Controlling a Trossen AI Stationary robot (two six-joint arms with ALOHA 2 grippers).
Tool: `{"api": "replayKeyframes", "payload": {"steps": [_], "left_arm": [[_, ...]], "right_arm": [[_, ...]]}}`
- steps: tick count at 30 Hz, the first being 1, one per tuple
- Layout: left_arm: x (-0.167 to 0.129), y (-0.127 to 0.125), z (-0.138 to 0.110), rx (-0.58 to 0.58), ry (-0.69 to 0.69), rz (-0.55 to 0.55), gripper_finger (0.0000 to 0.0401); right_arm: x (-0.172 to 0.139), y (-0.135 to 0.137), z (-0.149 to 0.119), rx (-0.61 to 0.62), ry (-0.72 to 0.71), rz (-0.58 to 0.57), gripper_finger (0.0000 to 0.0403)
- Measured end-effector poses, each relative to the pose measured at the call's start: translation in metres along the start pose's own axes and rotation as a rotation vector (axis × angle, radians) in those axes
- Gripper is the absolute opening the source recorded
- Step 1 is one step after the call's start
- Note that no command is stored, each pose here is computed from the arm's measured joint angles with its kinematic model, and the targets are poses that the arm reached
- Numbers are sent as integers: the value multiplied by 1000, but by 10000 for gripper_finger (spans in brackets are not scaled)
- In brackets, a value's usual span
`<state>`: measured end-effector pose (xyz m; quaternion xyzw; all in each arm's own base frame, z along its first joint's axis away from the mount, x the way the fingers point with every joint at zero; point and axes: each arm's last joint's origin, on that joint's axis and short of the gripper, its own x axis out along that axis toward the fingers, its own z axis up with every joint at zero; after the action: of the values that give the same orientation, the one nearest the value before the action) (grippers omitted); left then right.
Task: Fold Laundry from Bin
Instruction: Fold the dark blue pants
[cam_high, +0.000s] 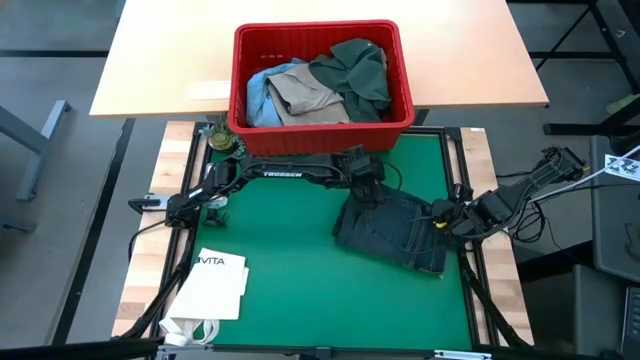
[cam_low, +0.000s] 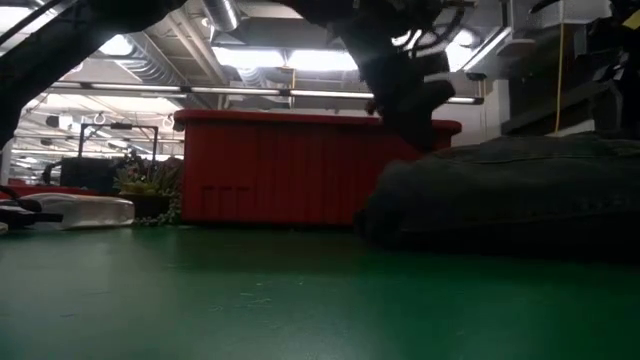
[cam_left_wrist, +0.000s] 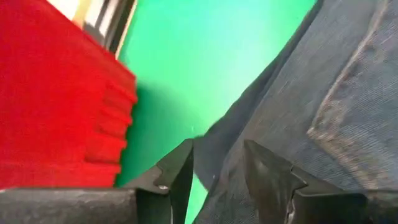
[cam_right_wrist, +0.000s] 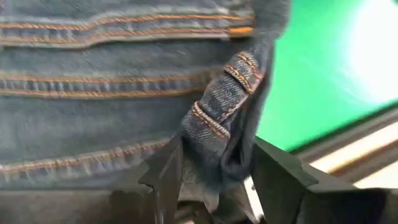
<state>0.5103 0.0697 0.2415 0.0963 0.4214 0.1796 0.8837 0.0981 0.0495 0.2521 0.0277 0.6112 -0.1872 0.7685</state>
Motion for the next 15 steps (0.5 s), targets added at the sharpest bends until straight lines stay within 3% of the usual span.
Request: {"api": "replayKeyframes", "payload": {"steps": [9, 15], "left_arm": [[-17, 0, 14, 23, -39, -5, 132], [-41, -1, 17, 98, 60, -42, 132]], "right_arm": [[-23, -10, 2, -3, 9, -27, 179], [-25, -5, 8, 20, -67, 7, 179]]}}
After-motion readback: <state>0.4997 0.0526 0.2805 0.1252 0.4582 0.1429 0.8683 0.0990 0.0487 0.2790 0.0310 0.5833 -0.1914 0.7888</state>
